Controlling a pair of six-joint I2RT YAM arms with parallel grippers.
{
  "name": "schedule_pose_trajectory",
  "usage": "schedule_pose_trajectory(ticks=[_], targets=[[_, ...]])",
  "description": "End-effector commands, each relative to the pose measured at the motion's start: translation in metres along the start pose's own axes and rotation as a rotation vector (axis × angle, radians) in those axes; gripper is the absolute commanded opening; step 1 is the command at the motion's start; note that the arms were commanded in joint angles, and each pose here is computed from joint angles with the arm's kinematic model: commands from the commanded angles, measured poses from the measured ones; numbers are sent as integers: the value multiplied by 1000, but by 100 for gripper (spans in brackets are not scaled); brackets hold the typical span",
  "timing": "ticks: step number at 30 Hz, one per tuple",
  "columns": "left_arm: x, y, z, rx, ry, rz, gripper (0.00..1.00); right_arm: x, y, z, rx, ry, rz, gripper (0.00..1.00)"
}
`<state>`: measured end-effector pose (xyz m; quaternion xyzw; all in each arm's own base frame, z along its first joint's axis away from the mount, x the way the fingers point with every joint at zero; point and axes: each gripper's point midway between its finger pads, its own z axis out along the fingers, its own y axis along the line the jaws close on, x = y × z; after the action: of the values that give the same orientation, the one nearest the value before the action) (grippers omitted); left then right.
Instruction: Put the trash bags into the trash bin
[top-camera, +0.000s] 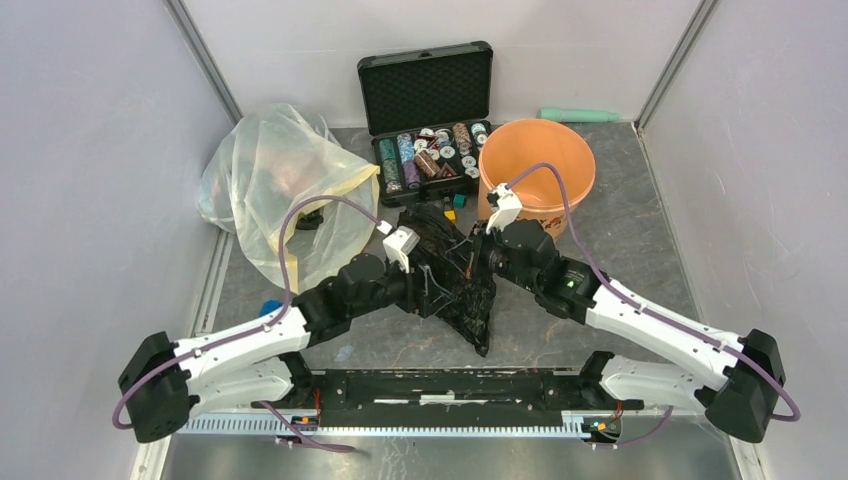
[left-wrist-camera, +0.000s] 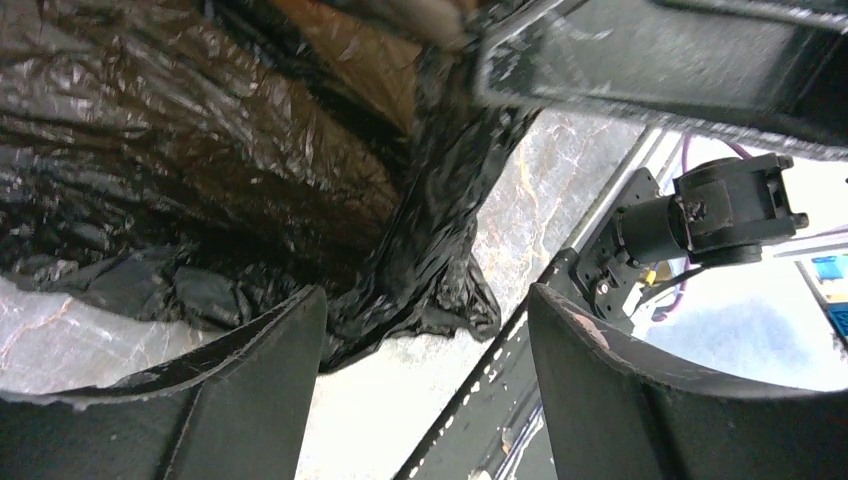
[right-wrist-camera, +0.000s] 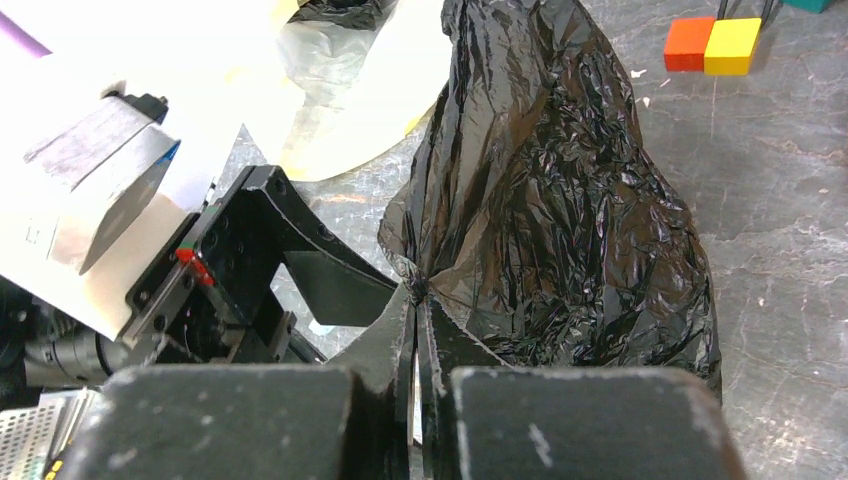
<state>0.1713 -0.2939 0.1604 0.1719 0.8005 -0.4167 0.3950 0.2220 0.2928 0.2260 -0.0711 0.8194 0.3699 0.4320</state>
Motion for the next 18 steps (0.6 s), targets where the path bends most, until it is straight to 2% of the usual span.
schedule_pose_trajectory(ticks=[1, 4, 5, 7, 10, 12, 15, 18], targets=[[-36, -15, 11, -30, -112, 108, 80, -13, 8, 4, -15, -44, 61, 3], [-37, -13, 21, -66, -105, 116, 73, -10, 13, 4, -42, -30, 64, 6], [-37, -7, 23, -104, -104, 110, 66, -9, 14, 4, -51, -28, 62, 11], [-37, 8, 25, -191, -106, 91, 53, -10, 14, 2, -66, -35, 36, 26], [-35, 23, 24, -264, -109, 69, 38, -9, 1, -7, -28, -61, -4, 56], [-33, 27, 21, -289, -107, 54, 28, -8, -16, -16, 26, -92, -35, 69], [-30, 32, 16, -314, -102, 37, 24, -2, -33, -31, 41, -126, -116, 77], [-28, 32, 12, -306, -104, 22, 23, 16, -50, -41, 43, -114, -213, 79]])
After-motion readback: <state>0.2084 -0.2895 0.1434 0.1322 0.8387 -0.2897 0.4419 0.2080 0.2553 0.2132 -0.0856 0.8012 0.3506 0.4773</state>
